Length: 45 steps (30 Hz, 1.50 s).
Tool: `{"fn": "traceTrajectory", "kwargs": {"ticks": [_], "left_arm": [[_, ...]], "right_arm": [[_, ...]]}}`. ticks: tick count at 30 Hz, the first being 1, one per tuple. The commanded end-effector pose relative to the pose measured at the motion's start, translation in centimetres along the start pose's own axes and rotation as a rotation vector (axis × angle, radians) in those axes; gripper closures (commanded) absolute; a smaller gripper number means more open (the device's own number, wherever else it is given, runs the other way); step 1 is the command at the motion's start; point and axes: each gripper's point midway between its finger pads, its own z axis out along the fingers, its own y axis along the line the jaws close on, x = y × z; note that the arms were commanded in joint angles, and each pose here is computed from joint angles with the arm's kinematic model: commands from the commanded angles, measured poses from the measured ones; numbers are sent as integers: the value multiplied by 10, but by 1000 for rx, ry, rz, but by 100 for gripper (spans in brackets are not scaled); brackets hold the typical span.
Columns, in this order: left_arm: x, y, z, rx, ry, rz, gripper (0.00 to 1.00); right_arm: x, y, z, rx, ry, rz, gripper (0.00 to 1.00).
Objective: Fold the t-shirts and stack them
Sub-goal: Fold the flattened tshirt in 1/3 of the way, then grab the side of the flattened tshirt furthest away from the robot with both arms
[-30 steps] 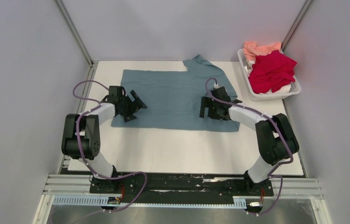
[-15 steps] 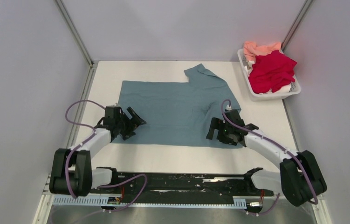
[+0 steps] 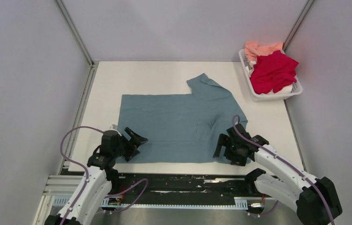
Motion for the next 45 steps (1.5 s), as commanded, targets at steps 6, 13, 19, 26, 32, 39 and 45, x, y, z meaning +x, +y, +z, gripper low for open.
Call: {"fn": "traceTrajectory", "kwargs": {"ticks": [6, 13, 19, 26, 32, 39, 45], "left_arm": [[49, 63, -25, -267, 164, -131, 0], [42, 53, -31, -258, 155, -80, 0], [10, 3, -38, -116, 57, 41, 0], [-67, -58, -47, -109, -187, 180, 0], [-148, -79, -28, -289, -306, 235, 0], [-247, -62, 15, -362, -333, 134, 0], [-293, -48, 52, -428, -279, 145, 0]], "right_arm": [[3, -20, -12, 94, -34, 106, 0], [11, -22, -16, 84, -14, 118, 0], [-31, 18, -49, -76, -182, 36, 0], [-129, 90, -115, -295, -594, -56, 0], [-228, 154, -119, -200, -773, -232, 0], [-353, 212, -56, 3, -790, -371, 0], [-419, 225, 42, 197, -769, -540, 0]]}}
